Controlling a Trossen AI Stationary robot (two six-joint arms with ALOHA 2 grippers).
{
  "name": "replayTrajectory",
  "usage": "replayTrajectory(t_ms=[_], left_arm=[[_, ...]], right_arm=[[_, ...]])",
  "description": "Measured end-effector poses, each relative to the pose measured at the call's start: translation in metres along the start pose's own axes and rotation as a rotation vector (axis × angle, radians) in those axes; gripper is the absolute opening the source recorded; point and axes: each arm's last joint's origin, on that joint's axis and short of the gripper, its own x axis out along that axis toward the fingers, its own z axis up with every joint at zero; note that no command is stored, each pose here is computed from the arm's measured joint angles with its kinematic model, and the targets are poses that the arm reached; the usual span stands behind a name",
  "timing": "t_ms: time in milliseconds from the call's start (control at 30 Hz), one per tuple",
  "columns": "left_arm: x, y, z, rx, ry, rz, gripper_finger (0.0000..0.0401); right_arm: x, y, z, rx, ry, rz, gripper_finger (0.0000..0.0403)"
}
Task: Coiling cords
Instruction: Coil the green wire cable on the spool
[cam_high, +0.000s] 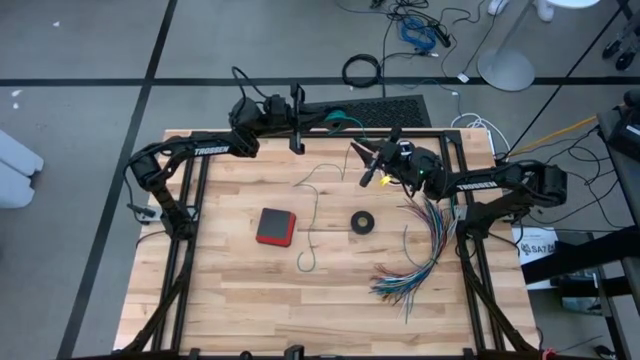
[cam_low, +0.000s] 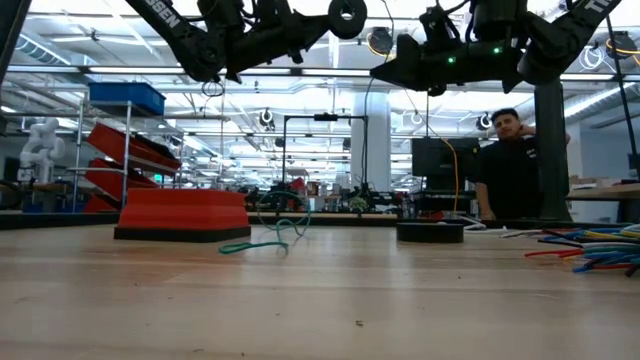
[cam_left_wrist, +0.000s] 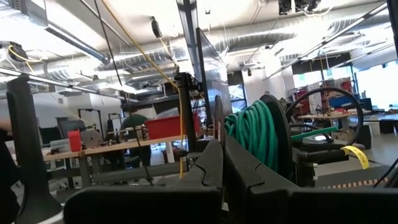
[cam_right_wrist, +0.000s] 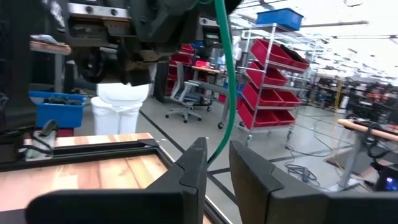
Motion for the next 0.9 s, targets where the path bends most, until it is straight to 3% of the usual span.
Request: replayTrajectory(t_ms=[233,533,900], left_arm=[[0.0000,-0.0001,0.0011,0.007,-0.010,0.001,0.0000],[-0.0001,-0.0001,0.0025,0.013,-0.023,0.006,0.0000],[0.0028,-0.0020,0.0022,0.038,-0.031,0.072,0.0000]], right_arm=[[-0.0001,-0.0013,-0.0007,-0.004,0.013,-0.050,0.0052],[-0.0001,-0.0019,-0.0006,-0.006,0.015,-0.070,0.0005],[0.0062,-0.0071,0.0004,0.047,0.025,-0.164,0.0001]])
